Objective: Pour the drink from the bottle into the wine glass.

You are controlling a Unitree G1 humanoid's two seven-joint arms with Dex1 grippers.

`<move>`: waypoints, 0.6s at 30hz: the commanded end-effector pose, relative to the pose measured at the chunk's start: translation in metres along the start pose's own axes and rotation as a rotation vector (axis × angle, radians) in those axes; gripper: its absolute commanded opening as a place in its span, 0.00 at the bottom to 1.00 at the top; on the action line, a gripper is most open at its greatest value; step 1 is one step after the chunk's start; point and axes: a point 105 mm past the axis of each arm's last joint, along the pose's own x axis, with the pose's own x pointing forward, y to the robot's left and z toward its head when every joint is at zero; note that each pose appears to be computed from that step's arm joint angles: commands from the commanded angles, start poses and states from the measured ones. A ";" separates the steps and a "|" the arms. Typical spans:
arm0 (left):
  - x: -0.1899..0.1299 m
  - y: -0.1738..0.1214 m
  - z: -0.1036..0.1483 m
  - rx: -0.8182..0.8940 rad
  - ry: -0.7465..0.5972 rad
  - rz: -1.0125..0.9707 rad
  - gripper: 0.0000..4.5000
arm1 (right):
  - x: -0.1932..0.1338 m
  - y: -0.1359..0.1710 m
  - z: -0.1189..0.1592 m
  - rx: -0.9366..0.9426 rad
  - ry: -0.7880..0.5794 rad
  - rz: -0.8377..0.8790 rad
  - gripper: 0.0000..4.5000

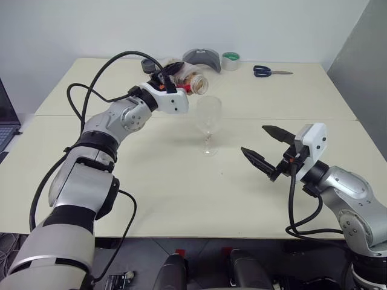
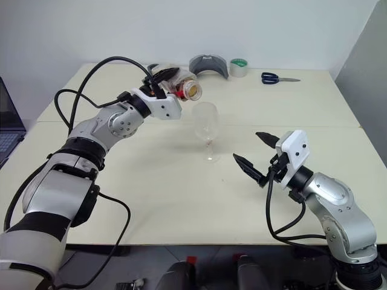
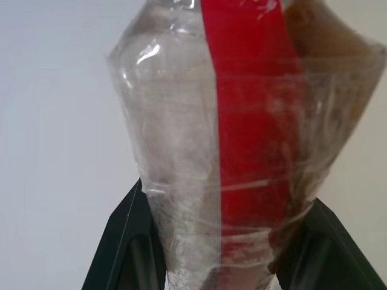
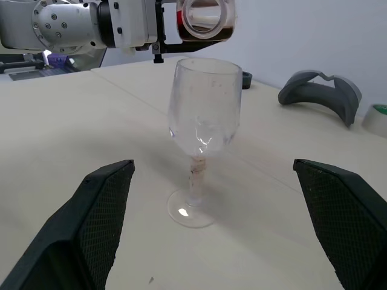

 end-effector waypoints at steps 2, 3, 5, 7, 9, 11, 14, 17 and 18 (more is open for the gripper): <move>0.005 0.028 0.004 0.059 -0.032 0.074 0.39 | 0.000 0.005 0.014 -0.030 -0.047 0.021 1.00; 0.005 0.028 0.004 0.062 -0.033 0.074 0.39 | 0.000 0.005 0.014 -0.030 -0.047 0.022 1.00; 0.005 0.029 0.004 0.067 -0.033 0.075 0.39 | 0.000 0.005 0.014 -0.029 -0.046 0.022 1.00; 0.005 0.030 0.004 0.080 -0.034 0.078 0.39 | 0.000 0.005 0.013 -0.028 -0.044 0.024 1.00; 0.005 0.030 0.004 0.088 -0.035 0.080 0.39 | 0.000 0.005 0.012 -0.028 -0.043 0.026 1.00; 0.005 0.031 0.005 0.100 -0.039 0.082 0.39 | 0.000 0.006 0.012 -0.028 -0.043 0.027 1.00; 0.005 0.033 0.005 0.109 -0.040 0.087 0.39 | 0.000 0.006 0.012 -0.028 -0.044 0.029 1.00; 0.006 0.035 0.005 0.119 -0.042 0.091 0.39 | 0.000 0.007 0.012 -0.026 -0.043 0.033 1.00; 0.006 0.035 0.005 0.120 -0.042 0.091 0.39 | 0.000 0.007 0.012 -0.026 -0.043 0.034 1.00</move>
